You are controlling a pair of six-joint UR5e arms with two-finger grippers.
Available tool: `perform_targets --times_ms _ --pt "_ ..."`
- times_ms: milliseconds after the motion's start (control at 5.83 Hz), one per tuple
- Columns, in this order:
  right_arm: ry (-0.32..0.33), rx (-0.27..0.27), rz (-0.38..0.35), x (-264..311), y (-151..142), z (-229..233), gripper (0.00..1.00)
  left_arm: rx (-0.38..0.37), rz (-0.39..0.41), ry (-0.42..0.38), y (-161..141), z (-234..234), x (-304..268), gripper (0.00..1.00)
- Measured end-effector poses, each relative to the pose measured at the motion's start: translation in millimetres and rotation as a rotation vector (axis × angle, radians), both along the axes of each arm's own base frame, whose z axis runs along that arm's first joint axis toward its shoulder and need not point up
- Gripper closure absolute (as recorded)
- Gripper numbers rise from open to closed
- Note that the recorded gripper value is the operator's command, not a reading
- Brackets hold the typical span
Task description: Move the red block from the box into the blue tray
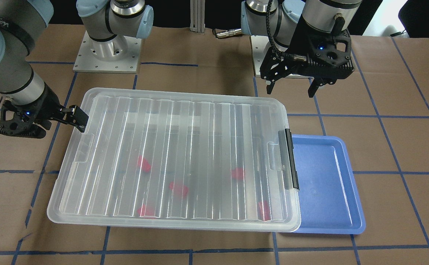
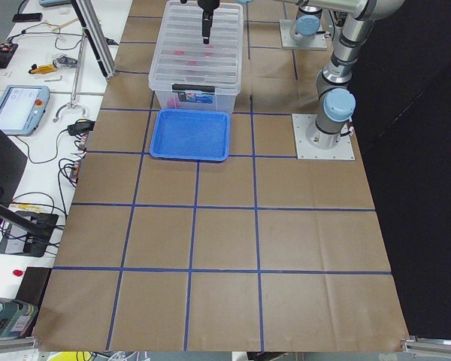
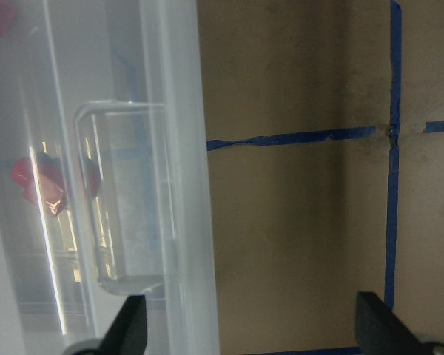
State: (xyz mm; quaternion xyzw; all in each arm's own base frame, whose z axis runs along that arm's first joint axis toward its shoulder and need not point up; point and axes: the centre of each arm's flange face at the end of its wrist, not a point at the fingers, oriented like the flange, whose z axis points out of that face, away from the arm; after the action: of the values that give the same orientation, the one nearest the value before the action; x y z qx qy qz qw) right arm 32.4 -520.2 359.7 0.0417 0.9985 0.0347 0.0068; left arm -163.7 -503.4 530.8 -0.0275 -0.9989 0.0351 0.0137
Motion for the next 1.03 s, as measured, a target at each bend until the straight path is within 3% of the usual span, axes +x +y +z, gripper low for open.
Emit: perform_targets --times_ms 515,1030 --pt "-0.004 0.006 -0.024 -19.8 2.5 -22.3 0.0 0.003 0.0 -0.001 -0.6 -1.5 0.1 0.01" --pt "0.021 -0.031 0.025 -52.6 -2.3 -22.5 0.0 0.003 0.001 0.0 -1.0 -1.8 0.5 0.01"
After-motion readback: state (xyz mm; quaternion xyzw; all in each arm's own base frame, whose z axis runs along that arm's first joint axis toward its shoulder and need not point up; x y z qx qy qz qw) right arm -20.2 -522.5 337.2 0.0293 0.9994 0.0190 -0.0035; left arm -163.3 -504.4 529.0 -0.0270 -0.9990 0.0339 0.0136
